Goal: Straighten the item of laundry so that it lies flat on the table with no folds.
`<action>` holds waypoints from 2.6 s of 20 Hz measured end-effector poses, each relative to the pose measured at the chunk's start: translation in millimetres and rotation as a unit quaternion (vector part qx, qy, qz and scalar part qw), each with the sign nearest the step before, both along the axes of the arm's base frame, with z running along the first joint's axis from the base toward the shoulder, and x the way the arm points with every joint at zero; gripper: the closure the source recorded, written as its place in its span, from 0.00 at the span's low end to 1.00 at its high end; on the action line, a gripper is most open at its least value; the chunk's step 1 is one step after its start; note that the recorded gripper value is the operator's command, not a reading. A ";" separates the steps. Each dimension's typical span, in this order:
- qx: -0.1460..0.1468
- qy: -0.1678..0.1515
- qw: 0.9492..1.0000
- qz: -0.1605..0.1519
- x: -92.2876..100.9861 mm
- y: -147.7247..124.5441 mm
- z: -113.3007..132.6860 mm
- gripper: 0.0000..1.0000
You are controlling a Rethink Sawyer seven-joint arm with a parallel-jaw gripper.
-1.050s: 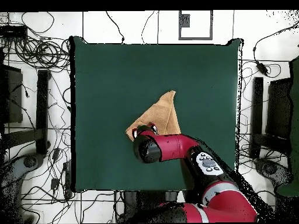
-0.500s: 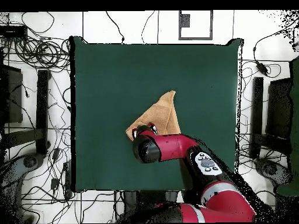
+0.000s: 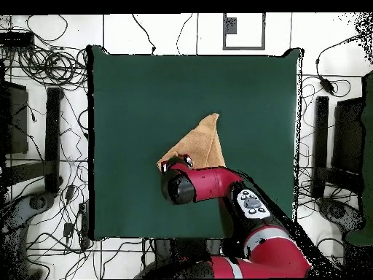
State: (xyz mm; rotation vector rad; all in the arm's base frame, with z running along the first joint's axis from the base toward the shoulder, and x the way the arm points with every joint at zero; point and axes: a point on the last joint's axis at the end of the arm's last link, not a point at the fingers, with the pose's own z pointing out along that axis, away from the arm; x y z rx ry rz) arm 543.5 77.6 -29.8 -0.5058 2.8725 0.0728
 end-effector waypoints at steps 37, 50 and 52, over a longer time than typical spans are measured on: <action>-0.014 0.060 0.997 -0.054 12.7 -0.3 75.1 1.00; -0.006 0.096 0.994 -0.049 -1.7 57.6 101.6 1.00; -0.008 0.098 0.994 -0.047 -5.4 68.2 104.5 1.00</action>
